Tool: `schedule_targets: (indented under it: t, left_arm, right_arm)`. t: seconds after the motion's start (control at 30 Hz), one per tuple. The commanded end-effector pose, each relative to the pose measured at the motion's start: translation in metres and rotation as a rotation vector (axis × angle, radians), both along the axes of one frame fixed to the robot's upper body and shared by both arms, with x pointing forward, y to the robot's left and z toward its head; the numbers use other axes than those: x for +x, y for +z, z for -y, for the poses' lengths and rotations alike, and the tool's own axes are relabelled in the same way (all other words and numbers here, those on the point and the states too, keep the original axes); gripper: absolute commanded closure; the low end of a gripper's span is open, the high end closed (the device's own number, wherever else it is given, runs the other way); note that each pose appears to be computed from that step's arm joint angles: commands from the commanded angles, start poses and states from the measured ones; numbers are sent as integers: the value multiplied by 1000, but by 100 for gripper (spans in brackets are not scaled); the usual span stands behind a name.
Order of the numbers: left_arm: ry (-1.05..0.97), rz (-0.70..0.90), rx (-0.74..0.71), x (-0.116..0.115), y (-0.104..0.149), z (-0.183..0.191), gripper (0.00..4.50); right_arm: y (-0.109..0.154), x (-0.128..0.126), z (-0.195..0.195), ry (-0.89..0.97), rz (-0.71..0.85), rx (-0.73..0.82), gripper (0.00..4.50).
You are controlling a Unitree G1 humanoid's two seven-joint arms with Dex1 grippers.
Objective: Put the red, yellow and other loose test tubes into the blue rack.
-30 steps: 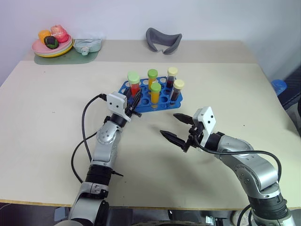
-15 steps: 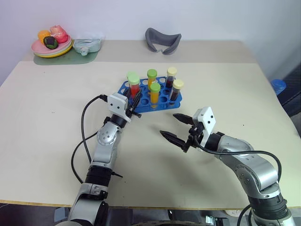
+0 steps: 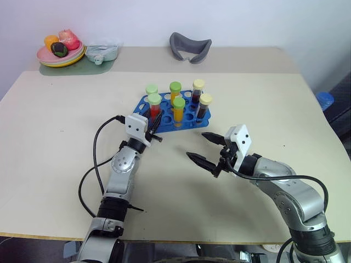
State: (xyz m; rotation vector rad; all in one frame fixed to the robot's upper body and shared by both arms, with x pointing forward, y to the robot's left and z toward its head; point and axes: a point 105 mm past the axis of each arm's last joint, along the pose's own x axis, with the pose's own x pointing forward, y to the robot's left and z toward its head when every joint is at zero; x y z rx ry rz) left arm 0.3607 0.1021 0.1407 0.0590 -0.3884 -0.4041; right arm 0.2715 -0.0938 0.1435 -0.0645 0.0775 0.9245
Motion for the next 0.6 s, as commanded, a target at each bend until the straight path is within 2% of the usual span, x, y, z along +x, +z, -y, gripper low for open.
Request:
schedule_targets:
  t: [0.03, 0.07, 0.27, 0.47, 0.6]
  left_arm:
    - [0, 35, -9, 1, 10, 1, 374]
    - [-4, 34, -12, 1, 10, 2, 374]
    - [1, 64, -37, -1, 20, -2, 91]
    - [-5, 104, -25, -23, 41, -30, 91]
    - [-46, 49, 90, -51, 42, -62, 91]
  right_arm:
    - [11, -3, -5, 26, 47, 9, 0]
    - [10, -3, -5, 26, 47, 9, 0]
    - [11, -4, -3, 20, 50, 4, 0]
    - [15, 2, 18, -31, 64, -27, 0]
    - [19, 5, 51, -82, 72, -78, 0]
